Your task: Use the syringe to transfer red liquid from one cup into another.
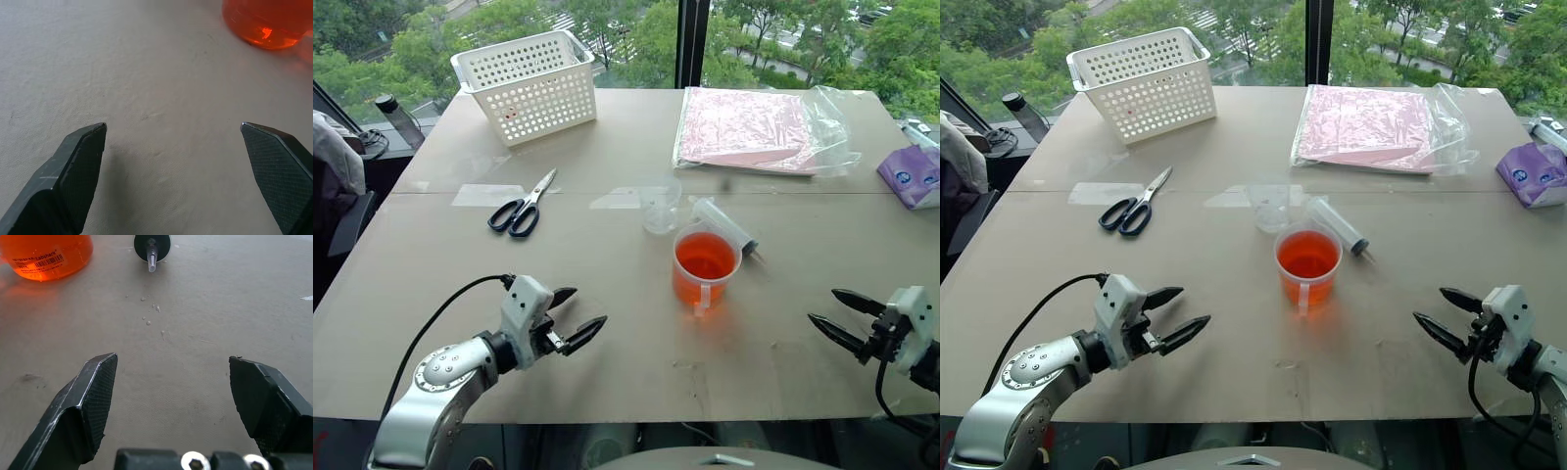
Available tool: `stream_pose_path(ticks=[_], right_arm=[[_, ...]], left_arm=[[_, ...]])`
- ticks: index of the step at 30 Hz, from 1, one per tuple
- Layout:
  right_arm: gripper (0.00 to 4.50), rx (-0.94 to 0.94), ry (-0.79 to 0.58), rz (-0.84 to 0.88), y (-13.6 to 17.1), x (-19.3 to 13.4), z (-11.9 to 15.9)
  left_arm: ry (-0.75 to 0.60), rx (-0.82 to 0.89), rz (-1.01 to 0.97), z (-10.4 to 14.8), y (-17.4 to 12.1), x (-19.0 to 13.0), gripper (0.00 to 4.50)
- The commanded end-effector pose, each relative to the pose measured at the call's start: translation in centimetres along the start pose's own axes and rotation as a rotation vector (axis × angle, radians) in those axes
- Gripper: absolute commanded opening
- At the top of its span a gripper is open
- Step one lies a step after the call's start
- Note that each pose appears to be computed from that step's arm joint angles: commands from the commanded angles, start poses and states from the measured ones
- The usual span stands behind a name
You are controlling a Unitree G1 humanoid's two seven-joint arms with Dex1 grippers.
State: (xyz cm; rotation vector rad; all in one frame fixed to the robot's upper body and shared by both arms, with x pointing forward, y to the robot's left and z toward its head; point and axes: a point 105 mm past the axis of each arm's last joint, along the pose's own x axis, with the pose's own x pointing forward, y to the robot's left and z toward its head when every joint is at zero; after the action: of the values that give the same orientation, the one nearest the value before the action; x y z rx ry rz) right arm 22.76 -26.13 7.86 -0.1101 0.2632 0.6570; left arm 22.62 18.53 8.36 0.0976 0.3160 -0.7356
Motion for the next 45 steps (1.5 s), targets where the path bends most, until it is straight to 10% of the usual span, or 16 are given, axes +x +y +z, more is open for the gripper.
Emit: stream_pose_path(ticks=[1, 18, 41, 45], right_arm=[[3.88, -0.047, -0.044, -0.002, -0.6, 1.1, 3.7], [3.88, -0.078, 0.252, 0.103, 1.1, 16.0, 18.1], [3.88, -0.14, 0.562, 0.07, 2.6, 22.9, 15.1], [2.54, -0.152, 0.577, 0.055, 2.2, 23.4, 14.7]], left_arm=[[-0.056, 0.048, -0.058, 2.6, -0.6, -0.2, 4.46], [-0.049, 0.266, -0.195, 19.0, 2.0, -2.5, 4.46], [-0.133, 0.358, -0.259, 19.6, 0.5, -3.9, 4.46], [-0.135, 0.356, -0.239, 19.3, 1.3, -3.8, 4.5]])
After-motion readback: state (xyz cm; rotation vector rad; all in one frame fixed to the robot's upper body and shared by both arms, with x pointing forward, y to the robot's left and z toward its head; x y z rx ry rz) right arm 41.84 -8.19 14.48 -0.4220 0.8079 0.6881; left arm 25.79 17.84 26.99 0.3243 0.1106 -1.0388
